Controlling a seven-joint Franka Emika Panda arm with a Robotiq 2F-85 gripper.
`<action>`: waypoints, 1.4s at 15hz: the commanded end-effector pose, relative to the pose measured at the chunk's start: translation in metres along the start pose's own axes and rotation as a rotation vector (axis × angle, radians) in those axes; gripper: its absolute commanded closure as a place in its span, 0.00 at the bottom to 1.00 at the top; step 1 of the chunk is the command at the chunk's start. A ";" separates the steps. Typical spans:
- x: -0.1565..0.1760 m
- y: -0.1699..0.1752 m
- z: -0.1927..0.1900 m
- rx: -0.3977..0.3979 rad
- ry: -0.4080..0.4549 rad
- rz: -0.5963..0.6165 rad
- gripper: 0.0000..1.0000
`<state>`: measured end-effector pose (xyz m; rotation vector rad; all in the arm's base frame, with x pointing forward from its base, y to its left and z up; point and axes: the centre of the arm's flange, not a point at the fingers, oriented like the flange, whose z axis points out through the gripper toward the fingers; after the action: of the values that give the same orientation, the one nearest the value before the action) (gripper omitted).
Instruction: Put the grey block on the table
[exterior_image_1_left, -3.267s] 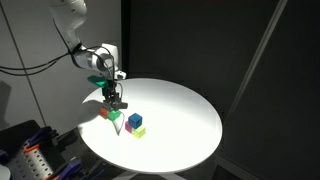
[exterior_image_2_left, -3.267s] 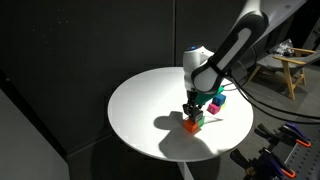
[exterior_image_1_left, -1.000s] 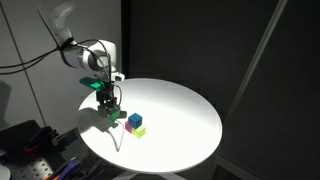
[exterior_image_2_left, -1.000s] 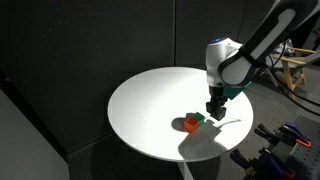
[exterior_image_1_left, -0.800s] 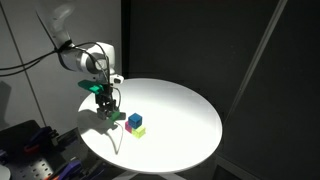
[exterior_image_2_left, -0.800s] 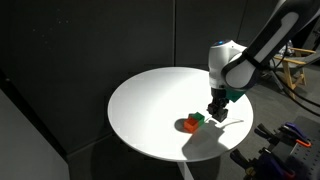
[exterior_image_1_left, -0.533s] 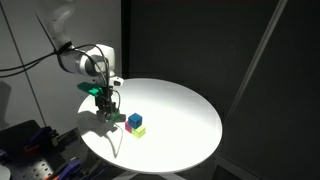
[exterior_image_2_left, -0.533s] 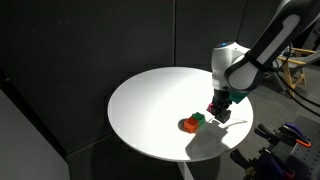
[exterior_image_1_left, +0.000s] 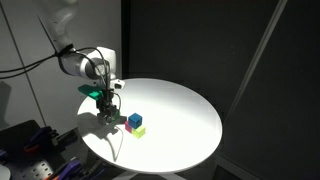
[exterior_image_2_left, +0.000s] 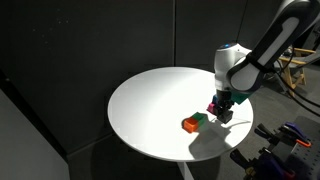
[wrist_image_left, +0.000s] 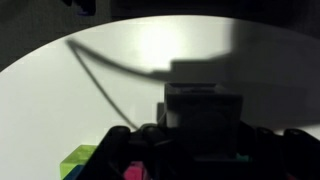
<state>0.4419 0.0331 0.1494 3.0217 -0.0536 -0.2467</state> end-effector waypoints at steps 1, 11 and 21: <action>-0.001 0.007 0.007 0.004 0.033 -0.020 0.77; 0.006 0.007 0.028 0.029 0.056 -0.033 0.77; 0.006 0.005 0.046 0.046 0.060 -0.059 0.27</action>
<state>0.4373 0.0265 0.1062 3.0584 0.0165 -0.1755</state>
